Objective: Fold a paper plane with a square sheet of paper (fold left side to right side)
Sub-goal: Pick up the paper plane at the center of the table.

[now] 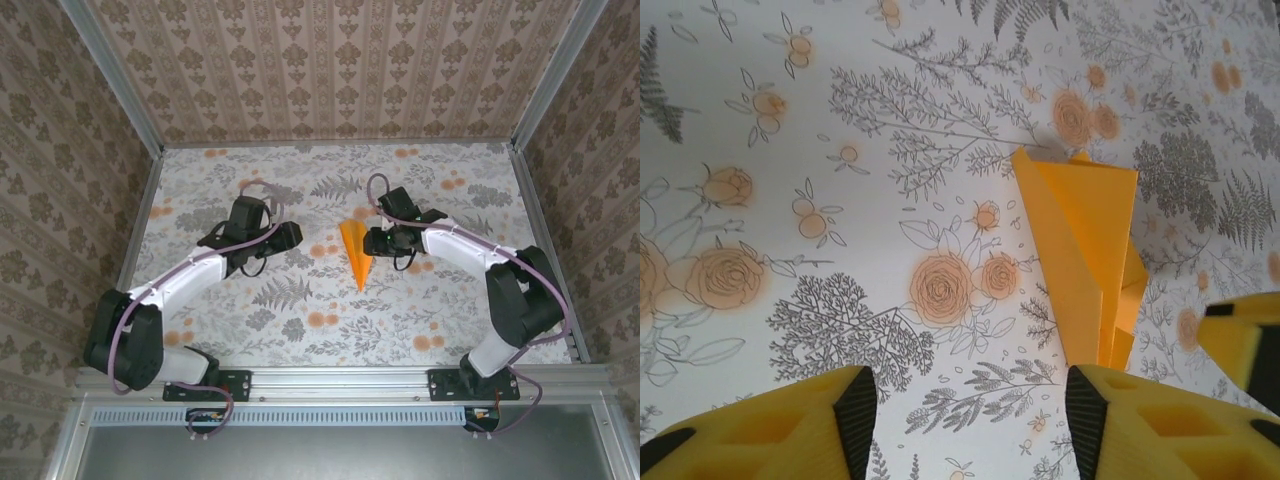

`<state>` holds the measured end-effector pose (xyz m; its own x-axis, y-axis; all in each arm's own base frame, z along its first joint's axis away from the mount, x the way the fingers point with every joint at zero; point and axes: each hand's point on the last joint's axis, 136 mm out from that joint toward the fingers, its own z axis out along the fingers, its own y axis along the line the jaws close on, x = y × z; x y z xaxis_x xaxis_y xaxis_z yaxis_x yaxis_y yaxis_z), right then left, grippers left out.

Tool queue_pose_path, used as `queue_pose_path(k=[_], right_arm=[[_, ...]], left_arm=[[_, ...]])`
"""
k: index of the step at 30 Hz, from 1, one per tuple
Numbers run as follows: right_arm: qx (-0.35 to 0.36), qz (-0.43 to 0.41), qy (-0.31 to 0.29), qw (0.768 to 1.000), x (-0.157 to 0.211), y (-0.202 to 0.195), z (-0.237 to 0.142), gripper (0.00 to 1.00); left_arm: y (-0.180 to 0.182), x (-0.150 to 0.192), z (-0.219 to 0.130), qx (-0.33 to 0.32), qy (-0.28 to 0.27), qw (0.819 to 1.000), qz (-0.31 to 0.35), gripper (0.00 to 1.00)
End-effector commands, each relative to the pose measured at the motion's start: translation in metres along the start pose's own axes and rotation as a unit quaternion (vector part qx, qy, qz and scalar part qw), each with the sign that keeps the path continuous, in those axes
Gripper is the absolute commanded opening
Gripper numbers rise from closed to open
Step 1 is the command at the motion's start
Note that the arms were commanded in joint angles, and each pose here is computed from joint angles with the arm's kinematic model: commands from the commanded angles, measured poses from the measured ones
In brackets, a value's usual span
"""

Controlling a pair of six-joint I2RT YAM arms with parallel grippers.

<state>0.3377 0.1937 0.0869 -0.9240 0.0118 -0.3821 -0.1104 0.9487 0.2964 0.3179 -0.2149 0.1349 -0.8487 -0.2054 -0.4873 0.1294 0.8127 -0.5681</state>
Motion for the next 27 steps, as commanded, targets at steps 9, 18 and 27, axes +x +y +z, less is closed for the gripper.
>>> queue_pose_path(k=[9, 18, 27], right_arm=[[0.017, -0.046, 0.07, 0.996, 0.03, 0.021, 0.023, 0.46], [0.015, -0.047, 0.089, 0.995, 0.031, 0.024, 0.041, 0.38], [0.014, -0.045, 0.091, 0.995, 0.028, 0.025, 0.056, 0.34]], left_arm=[[-0.008, -0.02, -0.017, 0.01, -0.034, 0.999, 0.011, 0.59], [-0.006, -0.018, -0.017, 0.009, -0.033, 0.999, 0.009, 0.6], [-0.007, -0.018, -0.018, 0.008, -0.03, 0.999, 0.011, 0.6]])
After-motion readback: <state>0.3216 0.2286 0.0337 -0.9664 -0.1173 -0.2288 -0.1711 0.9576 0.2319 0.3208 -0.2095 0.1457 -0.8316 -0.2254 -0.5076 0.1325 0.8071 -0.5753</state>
